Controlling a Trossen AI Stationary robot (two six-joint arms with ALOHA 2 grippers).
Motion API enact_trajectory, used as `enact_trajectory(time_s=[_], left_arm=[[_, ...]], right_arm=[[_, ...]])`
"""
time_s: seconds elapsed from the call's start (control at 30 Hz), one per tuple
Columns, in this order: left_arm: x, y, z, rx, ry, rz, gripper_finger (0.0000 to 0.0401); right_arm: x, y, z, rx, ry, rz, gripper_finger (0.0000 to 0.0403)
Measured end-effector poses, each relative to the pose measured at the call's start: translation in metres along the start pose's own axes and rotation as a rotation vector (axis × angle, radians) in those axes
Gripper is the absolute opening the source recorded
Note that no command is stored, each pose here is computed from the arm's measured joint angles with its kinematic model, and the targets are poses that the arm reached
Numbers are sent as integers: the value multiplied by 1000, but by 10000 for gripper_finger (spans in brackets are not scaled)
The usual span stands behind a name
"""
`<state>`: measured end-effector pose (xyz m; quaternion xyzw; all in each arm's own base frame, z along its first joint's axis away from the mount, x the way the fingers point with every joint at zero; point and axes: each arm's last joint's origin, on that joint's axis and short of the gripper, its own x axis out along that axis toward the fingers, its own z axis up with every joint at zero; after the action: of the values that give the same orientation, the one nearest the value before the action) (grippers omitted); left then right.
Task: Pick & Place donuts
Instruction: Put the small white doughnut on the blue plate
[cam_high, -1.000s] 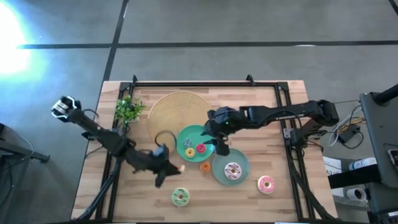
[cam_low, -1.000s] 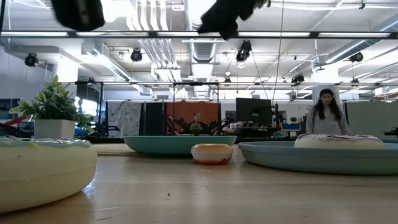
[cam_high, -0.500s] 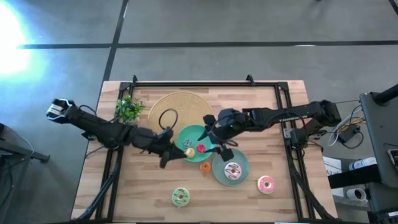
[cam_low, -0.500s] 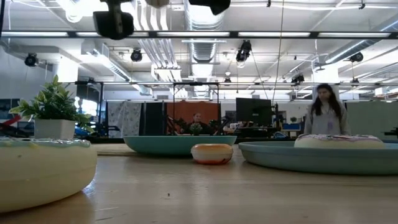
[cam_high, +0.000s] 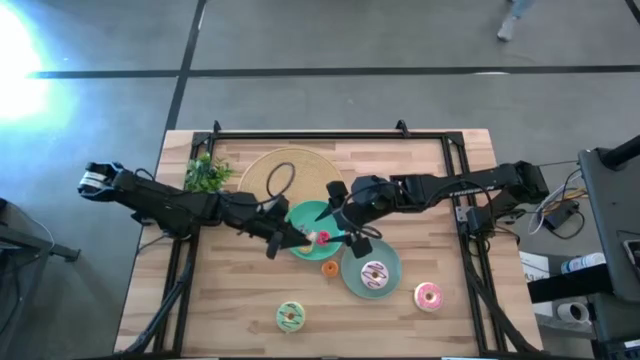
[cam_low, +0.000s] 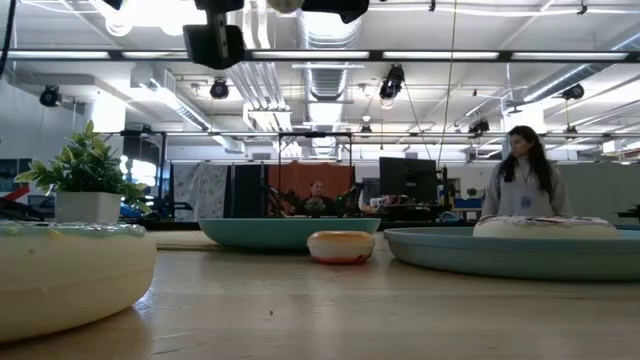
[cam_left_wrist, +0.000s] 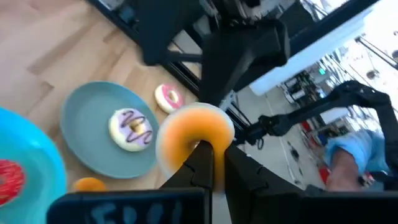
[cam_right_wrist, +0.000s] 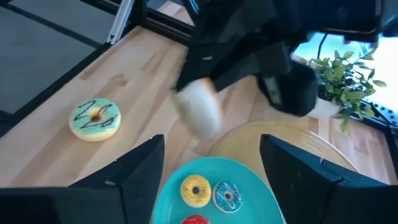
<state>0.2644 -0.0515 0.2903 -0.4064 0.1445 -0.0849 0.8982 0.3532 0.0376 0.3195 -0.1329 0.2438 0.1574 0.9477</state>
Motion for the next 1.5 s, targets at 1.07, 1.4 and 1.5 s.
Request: enact_trajectory(time_s=[1.07, 1.4, 1.5], left_arm=[[30, 11, 23, 34, 55, 31, 0], [29, 3, 30, 57, 7, -17, 36], [29, 3, 30, 57, 8, -16, 50]], right_arm=[[1, 10, -3, 21, 53, 38, 179], [1, 7, -4, 33, 56, 32, 70], [1, 6, -5, 40, 59, 31, 43]])
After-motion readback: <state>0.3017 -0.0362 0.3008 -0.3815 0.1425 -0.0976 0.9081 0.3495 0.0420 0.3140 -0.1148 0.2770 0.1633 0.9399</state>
